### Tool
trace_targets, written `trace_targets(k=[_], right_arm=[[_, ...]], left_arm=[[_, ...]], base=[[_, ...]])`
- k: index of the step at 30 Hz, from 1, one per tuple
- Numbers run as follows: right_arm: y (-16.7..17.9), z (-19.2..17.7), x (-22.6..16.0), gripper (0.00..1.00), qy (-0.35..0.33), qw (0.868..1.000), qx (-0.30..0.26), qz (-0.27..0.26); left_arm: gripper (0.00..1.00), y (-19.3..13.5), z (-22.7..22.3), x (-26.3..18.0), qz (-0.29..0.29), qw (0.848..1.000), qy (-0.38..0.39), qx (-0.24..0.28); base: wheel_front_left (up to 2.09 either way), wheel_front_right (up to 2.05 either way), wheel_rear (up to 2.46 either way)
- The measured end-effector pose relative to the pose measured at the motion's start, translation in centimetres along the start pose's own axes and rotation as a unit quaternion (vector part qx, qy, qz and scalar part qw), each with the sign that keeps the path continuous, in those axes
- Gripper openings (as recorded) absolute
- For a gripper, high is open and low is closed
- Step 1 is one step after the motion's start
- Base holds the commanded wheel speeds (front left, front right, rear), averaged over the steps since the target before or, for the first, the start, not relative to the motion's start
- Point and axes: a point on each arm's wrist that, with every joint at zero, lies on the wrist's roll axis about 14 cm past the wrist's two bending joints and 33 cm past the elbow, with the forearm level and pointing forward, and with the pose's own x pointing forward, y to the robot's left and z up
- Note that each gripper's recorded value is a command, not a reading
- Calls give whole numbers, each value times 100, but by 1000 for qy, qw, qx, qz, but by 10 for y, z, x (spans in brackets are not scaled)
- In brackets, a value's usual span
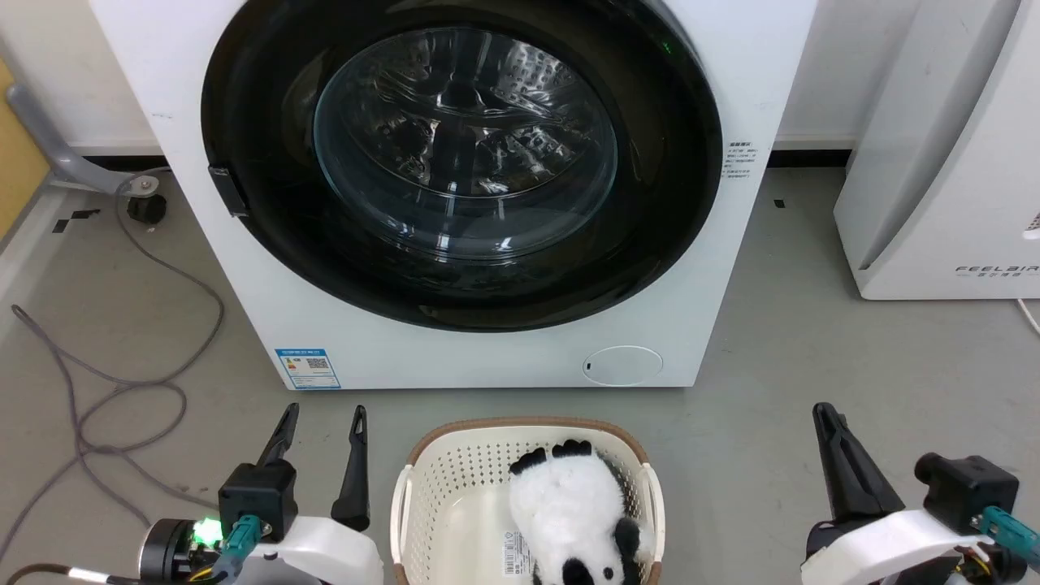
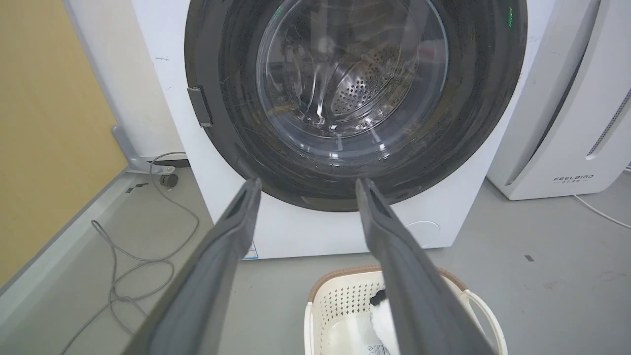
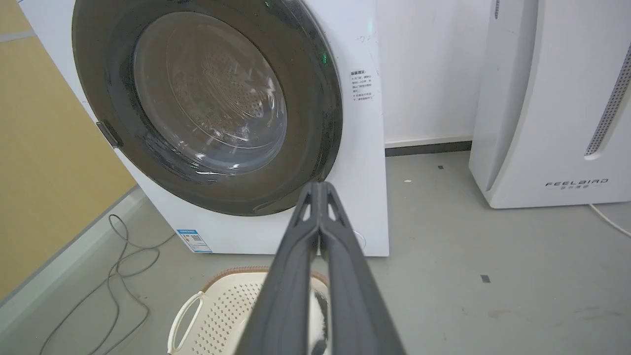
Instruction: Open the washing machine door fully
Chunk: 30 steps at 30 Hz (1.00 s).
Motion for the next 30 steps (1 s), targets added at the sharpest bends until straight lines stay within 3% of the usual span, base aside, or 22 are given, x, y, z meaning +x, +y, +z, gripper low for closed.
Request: trace_targets(k=[15,30], right_arm=[[-10,-9,8,0,-7,987,158,-22],[-32,26,60,0,-77,946,311,-42]], left_arm=[[100,-6,2,6,-8,1000,-11,-12],[100,-8,-3,22,-16,1000,-15,-22]], base=[[0,0,0],[0,0,0]])
